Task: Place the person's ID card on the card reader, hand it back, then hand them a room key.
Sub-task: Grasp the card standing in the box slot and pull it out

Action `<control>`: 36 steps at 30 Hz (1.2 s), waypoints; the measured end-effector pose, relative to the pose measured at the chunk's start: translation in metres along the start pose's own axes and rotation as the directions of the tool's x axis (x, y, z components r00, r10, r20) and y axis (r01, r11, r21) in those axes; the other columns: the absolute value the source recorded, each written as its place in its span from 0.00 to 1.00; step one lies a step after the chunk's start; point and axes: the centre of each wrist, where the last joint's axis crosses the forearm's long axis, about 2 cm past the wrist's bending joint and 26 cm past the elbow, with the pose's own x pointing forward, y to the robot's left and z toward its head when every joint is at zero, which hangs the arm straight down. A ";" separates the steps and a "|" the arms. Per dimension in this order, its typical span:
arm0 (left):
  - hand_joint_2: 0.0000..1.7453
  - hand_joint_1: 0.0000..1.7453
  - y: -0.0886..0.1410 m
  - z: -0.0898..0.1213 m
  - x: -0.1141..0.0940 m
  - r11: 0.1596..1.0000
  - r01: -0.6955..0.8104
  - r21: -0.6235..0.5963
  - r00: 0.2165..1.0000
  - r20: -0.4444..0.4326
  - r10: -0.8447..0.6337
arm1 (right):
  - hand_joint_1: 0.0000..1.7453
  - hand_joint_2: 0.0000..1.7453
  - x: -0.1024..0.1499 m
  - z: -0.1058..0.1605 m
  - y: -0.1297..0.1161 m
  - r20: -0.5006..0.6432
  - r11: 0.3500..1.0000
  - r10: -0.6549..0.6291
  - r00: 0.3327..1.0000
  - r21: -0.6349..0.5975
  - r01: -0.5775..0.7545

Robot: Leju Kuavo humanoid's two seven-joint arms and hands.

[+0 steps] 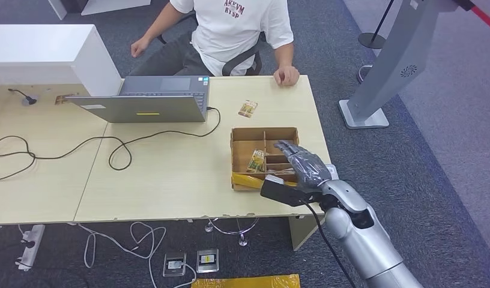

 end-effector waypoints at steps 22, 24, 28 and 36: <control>1.00 0.00 -0.002 0.002 -0.006 1.000 0.000 -0.011 1.000 -0.009 0.000 | 0.00 1.00 -0.002 0.000 0.000 -0.022 1.000 0.023 0.999 0.018 -0.022; 1.00 0.00 -0.002 0.002 -0.006 1.000 0.000 -0.011 1.000 -0.008 0.000 | 0.00 1.00 -0.001 -0.002 -0.001 -0.015 1.000 0.025 1.000 0.018 -0.025; 1.00 0.00 -0.002 0.003 -0.006 1.000 0.003 -0.012 1.000 -0.006 -0.003 | 0.02 1.00 0.000 -0.004 -0.003 -0.008 0.999 0.030 1.000 0.014 -0.030; 1.00 0.00 0.000 0.002 -0.006 1.000 0.015 -0.015 1.000 -0.001 -0.015 | 0.84 1.00 0.000 -0.006 -0.003 -0.008 0.999 0.030 1.000 0.022 -0.030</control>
